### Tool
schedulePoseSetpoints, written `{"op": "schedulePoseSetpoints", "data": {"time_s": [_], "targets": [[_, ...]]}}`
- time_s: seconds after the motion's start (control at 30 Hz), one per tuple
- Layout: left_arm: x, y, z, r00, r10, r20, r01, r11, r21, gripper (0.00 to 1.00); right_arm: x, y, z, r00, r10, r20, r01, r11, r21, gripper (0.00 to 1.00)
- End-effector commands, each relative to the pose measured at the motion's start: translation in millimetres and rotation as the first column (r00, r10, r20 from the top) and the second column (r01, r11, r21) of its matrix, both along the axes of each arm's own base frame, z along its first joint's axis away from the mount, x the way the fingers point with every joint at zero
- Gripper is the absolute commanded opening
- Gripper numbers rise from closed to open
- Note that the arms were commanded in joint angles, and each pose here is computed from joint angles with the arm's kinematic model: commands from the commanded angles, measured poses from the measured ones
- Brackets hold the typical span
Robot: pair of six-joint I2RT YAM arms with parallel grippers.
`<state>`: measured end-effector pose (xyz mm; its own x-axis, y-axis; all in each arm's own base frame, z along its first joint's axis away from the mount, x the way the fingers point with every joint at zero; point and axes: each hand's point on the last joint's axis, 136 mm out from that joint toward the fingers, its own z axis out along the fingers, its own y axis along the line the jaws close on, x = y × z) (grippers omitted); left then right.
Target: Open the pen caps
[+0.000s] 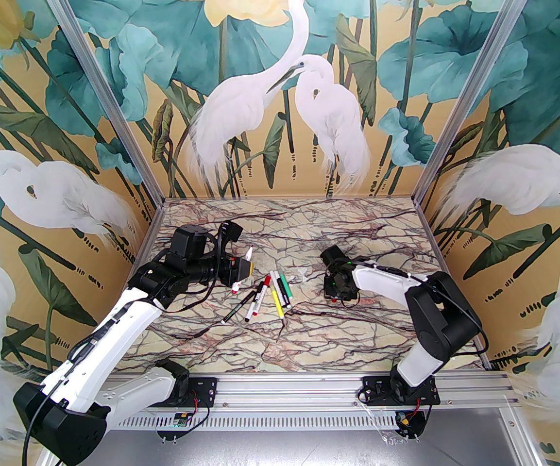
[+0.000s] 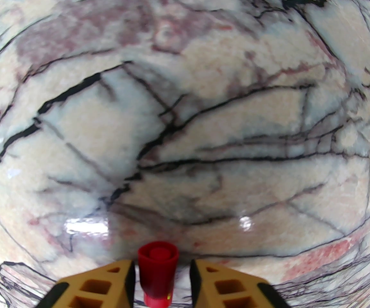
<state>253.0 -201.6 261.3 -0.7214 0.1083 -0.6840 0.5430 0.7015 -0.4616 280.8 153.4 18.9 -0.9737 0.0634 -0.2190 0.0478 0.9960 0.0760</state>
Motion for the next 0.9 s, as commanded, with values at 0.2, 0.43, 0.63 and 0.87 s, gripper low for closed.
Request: {"op": "schedulePoseSetpoints", "data": {"time_s": [0.2, 0.43, 0.63, 0.87], "targets": [[6.3, 6.4, 2.0, 0.996, 0.09, -0.011, -0.09, 0.995, -0.033, 0.08, -5.8, 3.4, 49.6, 0.982, -0.013, 0.189, 0.0, 0.998, 0.069, 0.47], [23.9, 34.4, -51.9, 0.945, 0.309, -0.104, -0.298, 0.949, 0.106, 0.04, -23.8, 21.7, 98.5, 0.936, 0.049, 0.349, -0.131, 0.968, 0.216, 0.64], [38.4, 63.3, -98.6, 0.875, 0.468, -0.124, -0.419, 0.86, 0.292, 0.03, -48.4, 38.1, 139.5, 0.888, 0.101, 0.45, -0.282, 0.89, 0.358, 0.91], [55.4, 87.2, -142.9, 0.83, 0.548, -0.101, -0.442, 0.758, 0.48, 0.02, -69.9, 47.3, 170.7, 0.846, 0.147, 0.513, -0.4, 0.81, 0.429, 0.99]]}}
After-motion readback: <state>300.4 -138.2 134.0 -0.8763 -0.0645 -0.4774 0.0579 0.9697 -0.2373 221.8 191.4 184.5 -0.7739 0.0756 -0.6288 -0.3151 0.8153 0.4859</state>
